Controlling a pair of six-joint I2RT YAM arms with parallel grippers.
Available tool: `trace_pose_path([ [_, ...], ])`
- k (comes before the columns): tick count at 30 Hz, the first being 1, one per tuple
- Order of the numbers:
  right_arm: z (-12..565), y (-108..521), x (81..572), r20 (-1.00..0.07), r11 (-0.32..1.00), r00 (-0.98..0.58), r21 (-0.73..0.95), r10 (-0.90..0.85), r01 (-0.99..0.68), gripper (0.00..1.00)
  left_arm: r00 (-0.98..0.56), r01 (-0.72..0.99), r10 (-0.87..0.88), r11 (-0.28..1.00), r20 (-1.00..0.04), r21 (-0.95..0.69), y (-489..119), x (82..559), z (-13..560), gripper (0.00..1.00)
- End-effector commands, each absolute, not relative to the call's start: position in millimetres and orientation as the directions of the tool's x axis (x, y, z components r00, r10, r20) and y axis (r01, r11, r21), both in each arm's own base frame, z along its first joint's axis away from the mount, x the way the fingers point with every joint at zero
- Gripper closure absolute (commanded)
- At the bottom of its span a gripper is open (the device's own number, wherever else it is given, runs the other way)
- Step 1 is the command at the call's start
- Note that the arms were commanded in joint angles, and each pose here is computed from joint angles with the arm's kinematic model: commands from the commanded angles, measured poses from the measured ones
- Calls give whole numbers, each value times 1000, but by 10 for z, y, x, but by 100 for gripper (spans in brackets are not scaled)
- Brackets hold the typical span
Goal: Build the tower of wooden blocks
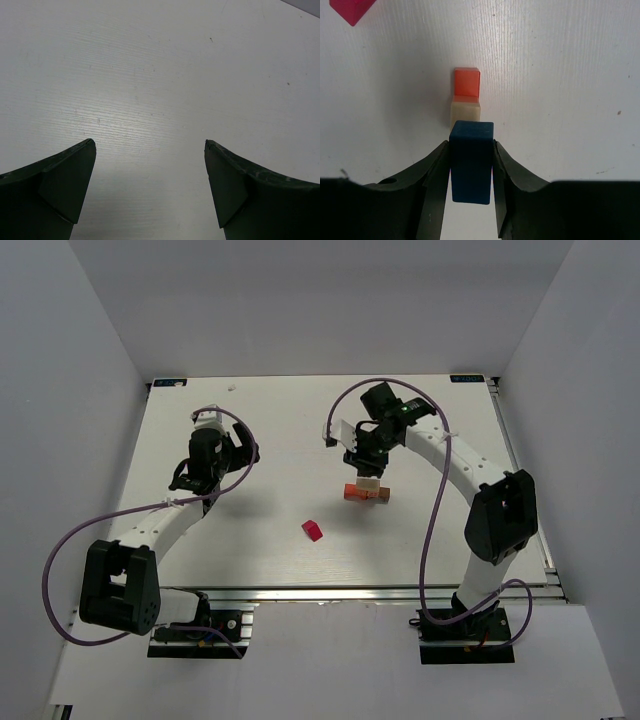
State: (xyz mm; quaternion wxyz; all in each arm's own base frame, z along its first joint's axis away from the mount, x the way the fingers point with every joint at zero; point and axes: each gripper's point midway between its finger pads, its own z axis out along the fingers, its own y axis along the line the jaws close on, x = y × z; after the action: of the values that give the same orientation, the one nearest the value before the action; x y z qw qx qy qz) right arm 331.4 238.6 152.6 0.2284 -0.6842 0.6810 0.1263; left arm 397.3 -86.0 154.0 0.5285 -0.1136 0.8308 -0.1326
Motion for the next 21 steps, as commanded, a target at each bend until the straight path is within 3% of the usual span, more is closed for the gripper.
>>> trace_pose_path([
  [1,1758,2485,3416,-557,57,91,-242,-826,-969,80,-376,-51,-347,934,-859,-354,-834,4039,1684,2],
  [21,1433,2377,3324,-506,38,65,-189,-860,-981,80,-370,-75,-337,940,-865,-334,-791,4097,1681,2],
])
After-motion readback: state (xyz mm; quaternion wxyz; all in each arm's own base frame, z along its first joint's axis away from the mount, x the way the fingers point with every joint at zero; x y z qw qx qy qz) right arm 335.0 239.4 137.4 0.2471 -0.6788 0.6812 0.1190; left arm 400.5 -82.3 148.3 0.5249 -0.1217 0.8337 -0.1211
